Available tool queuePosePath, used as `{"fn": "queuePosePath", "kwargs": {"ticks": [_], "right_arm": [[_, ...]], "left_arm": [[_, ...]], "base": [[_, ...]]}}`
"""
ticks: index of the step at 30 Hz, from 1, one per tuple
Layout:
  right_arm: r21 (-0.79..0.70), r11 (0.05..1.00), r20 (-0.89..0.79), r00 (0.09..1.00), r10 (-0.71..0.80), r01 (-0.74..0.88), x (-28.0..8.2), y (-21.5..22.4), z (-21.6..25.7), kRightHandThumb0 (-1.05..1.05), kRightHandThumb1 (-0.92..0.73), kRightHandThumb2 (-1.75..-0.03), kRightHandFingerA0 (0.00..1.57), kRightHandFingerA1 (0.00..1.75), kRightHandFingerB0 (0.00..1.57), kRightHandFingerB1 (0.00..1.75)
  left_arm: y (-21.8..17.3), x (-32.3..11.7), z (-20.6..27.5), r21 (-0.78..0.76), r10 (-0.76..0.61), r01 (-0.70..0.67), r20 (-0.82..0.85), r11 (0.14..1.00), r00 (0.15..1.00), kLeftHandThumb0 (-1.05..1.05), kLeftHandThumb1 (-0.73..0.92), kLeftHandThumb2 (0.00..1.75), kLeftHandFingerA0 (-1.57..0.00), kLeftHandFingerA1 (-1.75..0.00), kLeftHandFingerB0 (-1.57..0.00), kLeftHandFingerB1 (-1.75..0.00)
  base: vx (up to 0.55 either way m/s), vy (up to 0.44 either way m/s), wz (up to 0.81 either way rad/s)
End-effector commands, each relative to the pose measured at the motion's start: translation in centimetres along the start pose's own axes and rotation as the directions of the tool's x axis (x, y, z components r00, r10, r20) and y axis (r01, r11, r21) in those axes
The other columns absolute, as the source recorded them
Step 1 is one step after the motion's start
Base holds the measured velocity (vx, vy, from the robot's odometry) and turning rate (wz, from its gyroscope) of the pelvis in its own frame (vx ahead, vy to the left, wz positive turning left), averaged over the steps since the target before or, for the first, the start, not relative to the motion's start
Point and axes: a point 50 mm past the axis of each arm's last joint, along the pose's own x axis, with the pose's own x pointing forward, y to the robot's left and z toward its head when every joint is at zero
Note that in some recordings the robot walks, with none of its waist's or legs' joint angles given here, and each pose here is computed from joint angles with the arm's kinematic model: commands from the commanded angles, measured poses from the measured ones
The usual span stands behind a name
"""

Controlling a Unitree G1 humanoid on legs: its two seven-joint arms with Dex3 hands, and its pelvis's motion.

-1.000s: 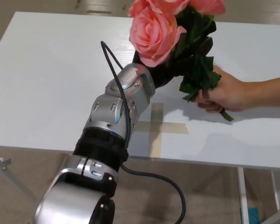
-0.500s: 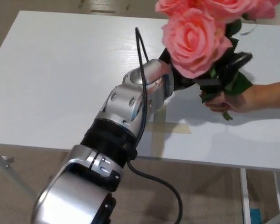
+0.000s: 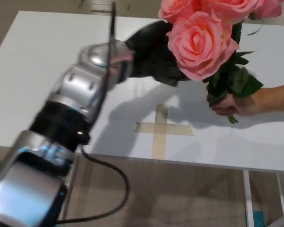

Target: Use the left hand to pick up the rose and passes it to a human.

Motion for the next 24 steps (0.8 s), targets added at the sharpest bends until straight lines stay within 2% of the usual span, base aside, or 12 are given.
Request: {"fn": "queuePosePath", "kwargs": {"ticks": [1,5,7,10,11,12,13,14,17,18,19,24], "right_arm": [[-0.001,1.0,-0.048,0.999,0.013,-0.013,0.0,0.3,-1.5,-0.37,-0.74,-0.62,0.57,0.4,0.43,0.35],[-0.004,1.0,-0.05,0.999,0.013,-0.013,-0.1,0.3,-1.5,-0.37,-0.74,-0.62,0.57,0.4,0.43,0.35],[-0.002,1.0,-0.052,0.999,0.009,-0.009,-0.1,0.1,-1.7,-0.37,-0.74,-0.62,0.57,0.4,0.43,0.35],[-0.006,1.0,-0.055,0.998,0.009,-0.009,-0.1,0.0,-1.9,-0.37,-0.74,-0.62,0.57,0.4,0.43,0.35],[-0.012,1.0,-0.064,0.998,0.014,-0.015,-0.1,0.2,-2.3,-0.37,-0.75,-0.62,0.57,0.4,0.43,0.35],[-0.021,0.999,-0.078,0.997,0.023,-0.025,-0.2,0.5,-3.1,-0.37,-0.75,-0.62,0.57,0.4,0.43,0.35],[-0.021,0.999,-0.078,0.997,0.023,-0.025,-0.2,0.5,-3.1,-0.37,-0.75,-0.62,0.57,0.4,0.43,0.35],[-0.024,0.999,-0.083,0.996,0.021,-0.023,-0.2,0.6,-3.2,-0.37,-0.74,-0.63,0.57,0.4,0.43,0.35],[-0.025,0.999,-0.083,0.996,0.021,-0.023,-0.2,0.6,-3.3,-0.37,-0.74,-0.63,0.57,0.4,0.43,0.35],[-0.027,0.999,-0.109,0.994,0.018,-0.021,-0.3,0.8,-4.4,-0.36,-0.76,-0.63,0.59,0.4,0.44,0.35],[-0.024,1.0,-0.113,0.994,0.015,-0.018,-0.3,0.8,-4.5,-0.36,-0.76,-0.63,0.59,0.4,0.45,0.35],[-0.008,1.0,-0.118,0.993,0.013,-0.015,-0.4,0.8,-4.8,-0.36,-0.75,-0.63,0.59,0.41,0.45,0.35]], "left_arm": [[2.3,-3.8,-1.0,0.11,-0.094,0.11,-0.14,0.988,0.986,-0.75,0.45,0.55,0.0,0.0,0.0,0.0],[2.6,-4.2,-1.0,0.111,-0.095,0.112,-0.155,0.987,0.983,-0.75,0.45,0.55,0.0,0.0,0.0,0.0],[4.4,-6.9,-1.5,0.187,-0.056,0.092,-0.188,0.978,0.981,-0.72,0.43,0.54,0.0,0.0,0.0,0.0],[5.0,-8.7,-1.9,0.208,-0.034,0.074,-0.187,0.975,0.982,-0.72,0.42,0.54,0.0,0.0,0.0,-0.01],[4.9,-10.0,-2.7,0.219,-0.017,0.057,-0.183,0.974,0.983,-0.57,0.35,0.74,0.0,-0.09,0.0,-0.13],[4.6,-11.9,-3.6,0.24,0.008,0.036,-0.18,0.97,0.984,-0.57,0.35,0.74,0.0,-0.09,0.0,-0.13],[4.5,-11.9,-3.6,0.24,0.008,0.036,-0.179,0.97,0.984,-0.57,0.35,0.74,0.0,-0.09,0.0,-0.13],[4.2,-13.5,-4.4,0.221,0.023,0.011,-0.152,0.975,0.988,-0.58,0.39,0.53,0.0,-0.2,-0.02,-0.25],[4.0,-13.8,-4.5,0.22,0.028,0.005,-0.147,0.975,0.989,-0.58,0.39,0.53,0.0,-0.2,-0.02,-0.25],[2.9,-16.4,-5.9,0.144,0.039,-0.024,-0.104,0.989,0.994,-0.52,0.35,0.65,-0.06,-0.25,-0.1,-0.34],[2.4,-17.6,-6.3,0.128,0.05,-0.039,-0.08,0.991,0.996,-0.27,0.15,0.77,-0.01,-0.49,0.0,-0.46],[1.0,-20.0,-6.9,0.117,0.068,-0.064,-0.029,0.991,0.997,-0.27,0.18,0.78,0.0,-0.49,0.0,-0.45]], "base": [[0.0,0.0,0.0],[0.0,0.0,0.0],[0.0,0.0,0.0],[0.0,0.0,0.0],[0.0,0.0,0.0],[0.0,0.0,0.0],[0.0,0.0,0.0],[0.0,0.0,0.0],[0.0,0.0,0.0],[0.0,0.0,0.0],[0.0,0.0,0.0],[0.0,0.0,0.0]]}}
